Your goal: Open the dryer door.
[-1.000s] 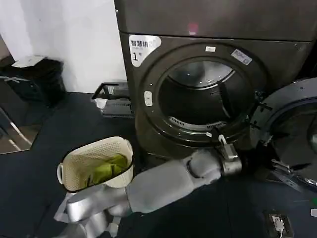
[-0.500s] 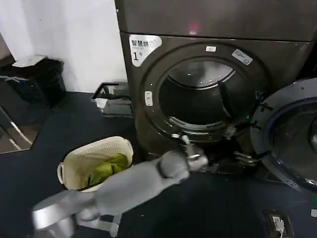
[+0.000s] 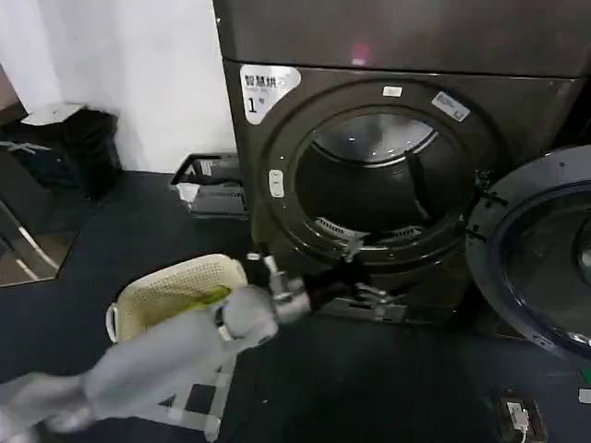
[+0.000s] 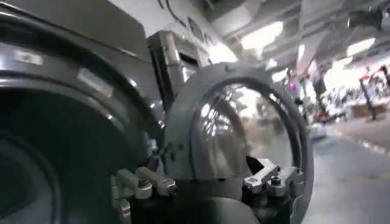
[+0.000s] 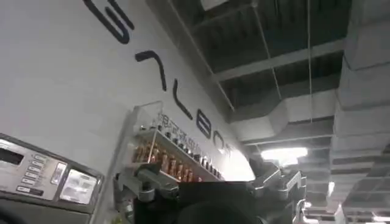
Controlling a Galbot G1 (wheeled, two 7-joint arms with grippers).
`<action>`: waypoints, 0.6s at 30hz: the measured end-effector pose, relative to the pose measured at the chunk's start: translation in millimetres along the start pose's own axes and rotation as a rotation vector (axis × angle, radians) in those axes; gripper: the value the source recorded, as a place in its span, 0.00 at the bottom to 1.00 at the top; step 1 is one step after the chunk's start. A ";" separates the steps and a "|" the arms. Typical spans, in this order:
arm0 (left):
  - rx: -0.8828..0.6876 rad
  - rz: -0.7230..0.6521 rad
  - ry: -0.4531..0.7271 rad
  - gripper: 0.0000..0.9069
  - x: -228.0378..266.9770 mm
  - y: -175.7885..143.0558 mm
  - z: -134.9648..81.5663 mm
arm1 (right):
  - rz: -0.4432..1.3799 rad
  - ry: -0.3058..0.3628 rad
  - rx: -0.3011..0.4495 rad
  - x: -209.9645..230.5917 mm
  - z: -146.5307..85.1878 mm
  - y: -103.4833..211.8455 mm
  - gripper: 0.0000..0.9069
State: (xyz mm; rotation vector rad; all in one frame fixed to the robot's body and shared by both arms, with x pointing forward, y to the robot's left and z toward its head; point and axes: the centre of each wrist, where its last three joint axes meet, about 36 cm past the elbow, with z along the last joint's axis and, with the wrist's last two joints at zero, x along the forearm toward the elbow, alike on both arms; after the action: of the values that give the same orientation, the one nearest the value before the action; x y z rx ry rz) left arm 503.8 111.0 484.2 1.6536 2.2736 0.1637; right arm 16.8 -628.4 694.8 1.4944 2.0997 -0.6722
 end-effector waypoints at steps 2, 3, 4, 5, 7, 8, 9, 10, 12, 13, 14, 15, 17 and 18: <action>-0.019 -0.022 0.041 1.00 20.8 4.9 -4.0 | -0.002 -0.006 0.006 -0.9 -2.6 0.7 1.00; -0.026 -0.032 0.060 1.00 30.5 7.8 -5.9 | -0.002 -0.009 0.011 -1.5 -3.9 0.6 1.00; -0.033 -0.041 0.080 1.00 41.4 10.1 -8.5 | -0.002 -0.011 0.018 -2.1 -5.1 0.4 1.00; -0.041 -0.048 0.095 1.00 50.9 12.0 -11.2 | -0.002 -0.012 0.025 -2.6 -6.0 0.3 1.00; -0.059 -0.060 0.135 1.00 68.7 16.1 -16.1 | 0.001 -0.011 0.042 -2.9 -8.1 -0.6 1.00; -0.071 -0.063 0.158 1.00 78.1 17.8 -18.8 | 0.003 -0.008 0.047 -3.0 -9.6 -1.4 1.00; -0.083 -0.067 0.179 1.00 86.8 19.3 -21.5 | 0.007 -0.006 0.050 -3.1 -10.7 -2.0 1.00; -0.091 -0.074 0.199 1.00 95.1 21.0 -23.4 | 0.011 -0.004 0.057 -3.6 -11.9 -2.8 1.00; -0.098 -0.076 0.246 1.00 112.5 22.3 -28.4 | 0.019 -0.005 0.073 -4.6 -13.0 -4.3 1.00; -0.100 -0.080 0.266 1.00 120.2 22.9 -30.8 | 0.021 -0.006 0.078 -5.2 -13.7 -4.7 1.00; -0.103 -0.082 0.289 1.00 127.3 23.0 -33.5 | 0.023 -0.005 0.077 -5.7 -14.6 -4.8 1.00; -0.108 -0.083 0.323 1.00 136.2 22.9 -36.2 | 0.029 -0.003 0.072 -6.1 -16.0 -4.9 1.00; -0.121 -0.076 0.391 1.00 152.9 22.9 -41.6 | 0.038 -0.007 0.064 -6.6 -20.6 -4.8 1.00; -0.136 -0.055 0.436 1.00 162.1 21.8 -45.2 | 0.040 -0.012 0.065 -6.6 -22.5 -5.1 1.00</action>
State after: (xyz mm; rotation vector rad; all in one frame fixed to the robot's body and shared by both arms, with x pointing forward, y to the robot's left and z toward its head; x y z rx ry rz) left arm 464.1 275.0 501.8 1.6050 2.5420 0.7120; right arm 11.8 -620.4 716.8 1.5592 2.0511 -0.7386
